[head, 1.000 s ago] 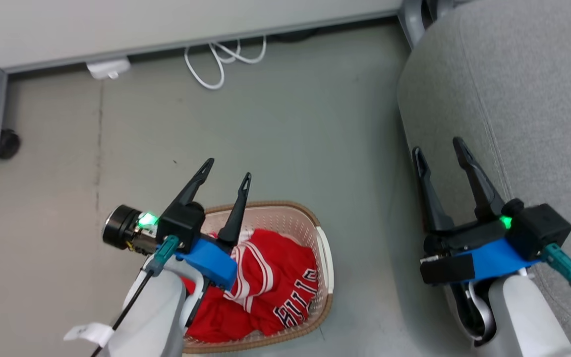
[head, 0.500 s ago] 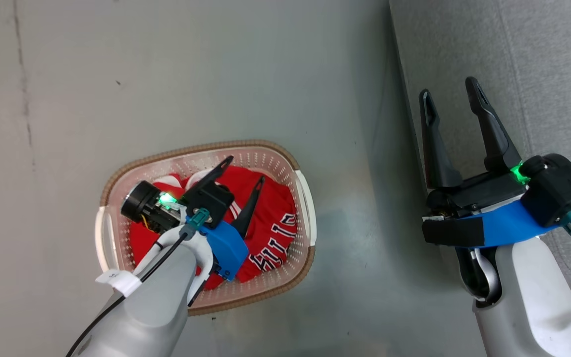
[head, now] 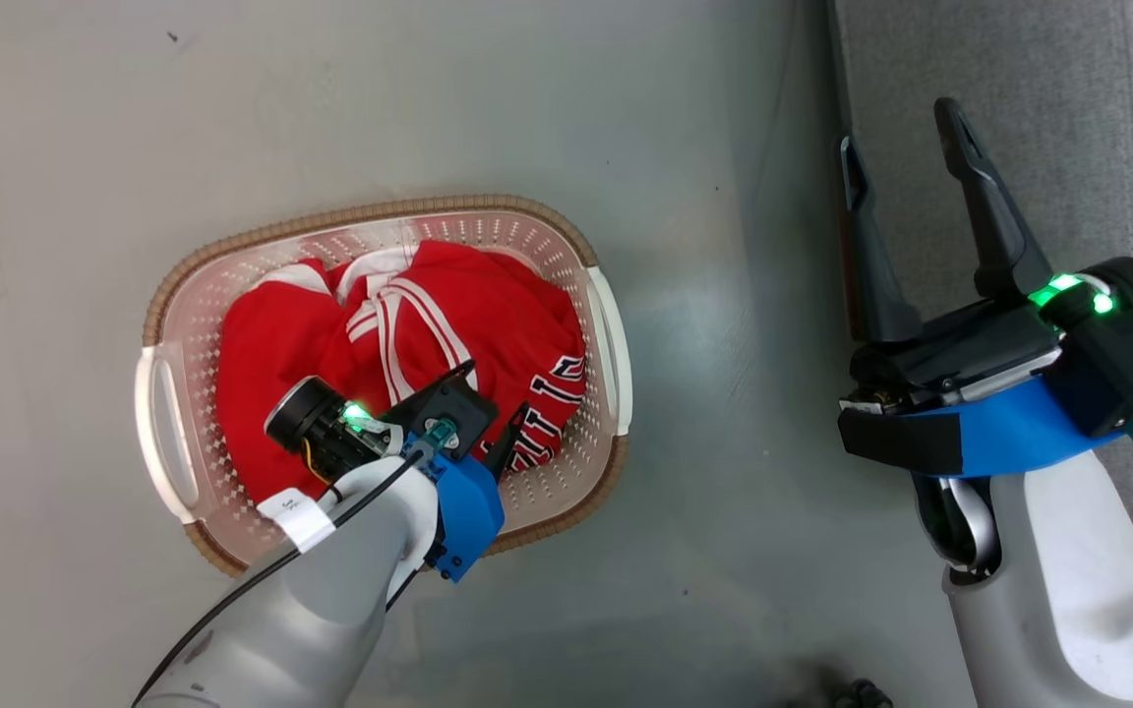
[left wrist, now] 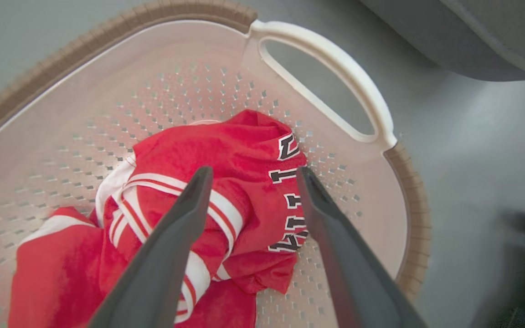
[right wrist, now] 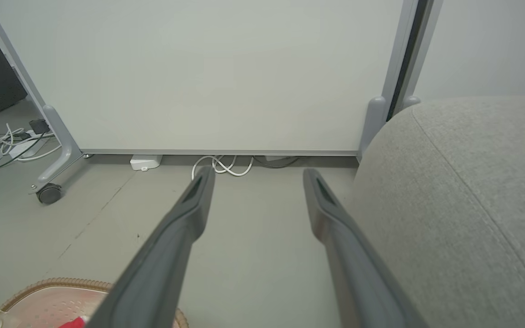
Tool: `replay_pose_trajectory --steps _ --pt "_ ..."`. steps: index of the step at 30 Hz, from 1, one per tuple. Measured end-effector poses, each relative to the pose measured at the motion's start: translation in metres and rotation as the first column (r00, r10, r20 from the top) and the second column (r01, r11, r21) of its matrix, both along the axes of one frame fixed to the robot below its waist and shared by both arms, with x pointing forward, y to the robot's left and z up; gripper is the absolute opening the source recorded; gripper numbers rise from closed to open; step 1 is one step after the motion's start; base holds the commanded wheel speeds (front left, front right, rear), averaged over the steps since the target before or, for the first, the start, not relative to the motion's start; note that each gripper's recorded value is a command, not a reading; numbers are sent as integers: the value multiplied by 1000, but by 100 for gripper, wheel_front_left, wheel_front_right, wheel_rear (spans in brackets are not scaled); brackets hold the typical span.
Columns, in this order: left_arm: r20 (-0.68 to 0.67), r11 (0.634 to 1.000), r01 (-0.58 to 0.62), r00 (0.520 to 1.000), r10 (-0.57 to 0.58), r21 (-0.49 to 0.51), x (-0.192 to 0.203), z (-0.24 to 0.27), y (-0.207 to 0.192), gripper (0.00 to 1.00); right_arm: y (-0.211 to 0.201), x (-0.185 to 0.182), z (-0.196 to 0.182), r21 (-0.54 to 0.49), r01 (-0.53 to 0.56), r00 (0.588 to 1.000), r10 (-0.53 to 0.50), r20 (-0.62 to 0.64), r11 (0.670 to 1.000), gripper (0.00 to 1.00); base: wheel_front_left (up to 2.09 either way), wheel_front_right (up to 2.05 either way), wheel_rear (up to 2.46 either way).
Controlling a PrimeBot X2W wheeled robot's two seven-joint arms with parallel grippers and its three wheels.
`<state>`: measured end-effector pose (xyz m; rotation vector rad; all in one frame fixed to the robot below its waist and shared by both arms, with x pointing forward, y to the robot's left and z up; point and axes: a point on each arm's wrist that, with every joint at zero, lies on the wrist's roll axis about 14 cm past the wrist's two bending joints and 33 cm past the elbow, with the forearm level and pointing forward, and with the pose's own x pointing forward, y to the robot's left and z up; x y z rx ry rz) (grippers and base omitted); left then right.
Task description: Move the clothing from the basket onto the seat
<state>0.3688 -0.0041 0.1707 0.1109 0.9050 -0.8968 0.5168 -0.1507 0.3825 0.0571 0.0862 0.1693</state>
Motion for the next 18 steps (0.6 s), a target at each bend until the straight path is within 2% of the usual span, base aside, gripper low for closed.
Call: replay_pose_trajectory --steps 10,18 --pt "-154 993 35 988 -16 117 -12 -50 20 100 2 10 -29 -25 -16 1000 15 -21 1000 100 0 0 0" --pt "-226 989 66 974 -34 133 -21 -79 20 100 4 11 -48 -29 -28 999 27 -36 999 100 0 0 0"
